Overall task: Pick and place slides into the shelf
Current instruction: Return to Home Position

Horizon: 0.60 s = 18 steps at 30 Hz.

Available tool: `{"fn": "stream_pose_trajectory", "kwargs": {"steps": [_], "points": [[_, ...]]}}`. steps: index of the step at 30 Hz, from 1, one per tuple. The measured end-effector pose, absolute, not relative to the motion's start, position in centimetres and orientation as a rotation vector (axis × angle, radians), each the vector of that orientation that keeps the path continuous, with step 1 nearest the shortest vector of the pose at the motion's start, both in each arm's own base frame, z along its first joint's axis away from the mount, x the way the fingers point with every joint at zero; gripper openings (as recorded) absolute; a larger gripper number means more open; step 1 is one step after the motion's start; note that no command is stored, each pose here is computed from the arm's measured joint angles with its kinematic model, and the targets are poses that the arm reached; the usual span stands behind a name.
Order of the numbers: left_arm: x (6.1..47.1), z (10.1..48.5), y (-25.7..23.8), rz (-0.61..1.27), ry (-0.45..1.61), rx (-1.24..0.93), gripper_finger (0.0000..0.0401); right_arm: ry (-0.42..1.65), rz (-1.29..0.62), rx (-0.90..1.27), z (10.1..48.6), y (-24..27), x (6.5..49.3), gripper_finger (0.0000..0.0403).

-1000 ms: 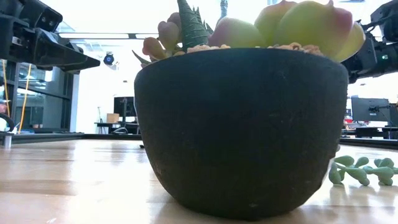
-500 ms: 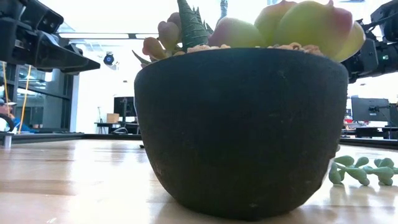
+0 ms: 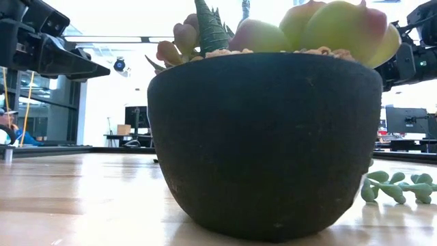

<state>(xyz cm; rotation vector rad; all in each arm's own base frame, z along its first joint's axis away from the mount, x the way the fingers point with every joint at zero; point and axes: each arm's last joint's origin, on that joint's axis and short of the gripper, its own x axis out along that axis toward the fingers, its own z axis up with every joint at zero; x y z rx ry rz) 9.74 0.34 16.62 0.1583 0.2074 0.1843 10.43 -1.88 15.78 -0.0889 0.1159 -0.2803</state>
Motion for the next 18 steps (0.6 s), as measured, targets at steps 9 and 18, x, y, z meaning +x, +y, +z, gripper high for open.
{"fn": "stream_pose_trajectory", "kwargs": {"steps": [9, 18], "points": [[9.96, 17.01, -0.21, -0.006, 0.125, 0.222, 0.0198, 0.117, -0.279, -0.095, 15.78, -1.87, 10.43, 0.0264], [10.27, 16.19, -0.25, -0.013, 0.069, 0.226, 0.0198, 0.119, -0.279, -0.106, 15.78, -1.88, 10.43, 0.0264]]}}
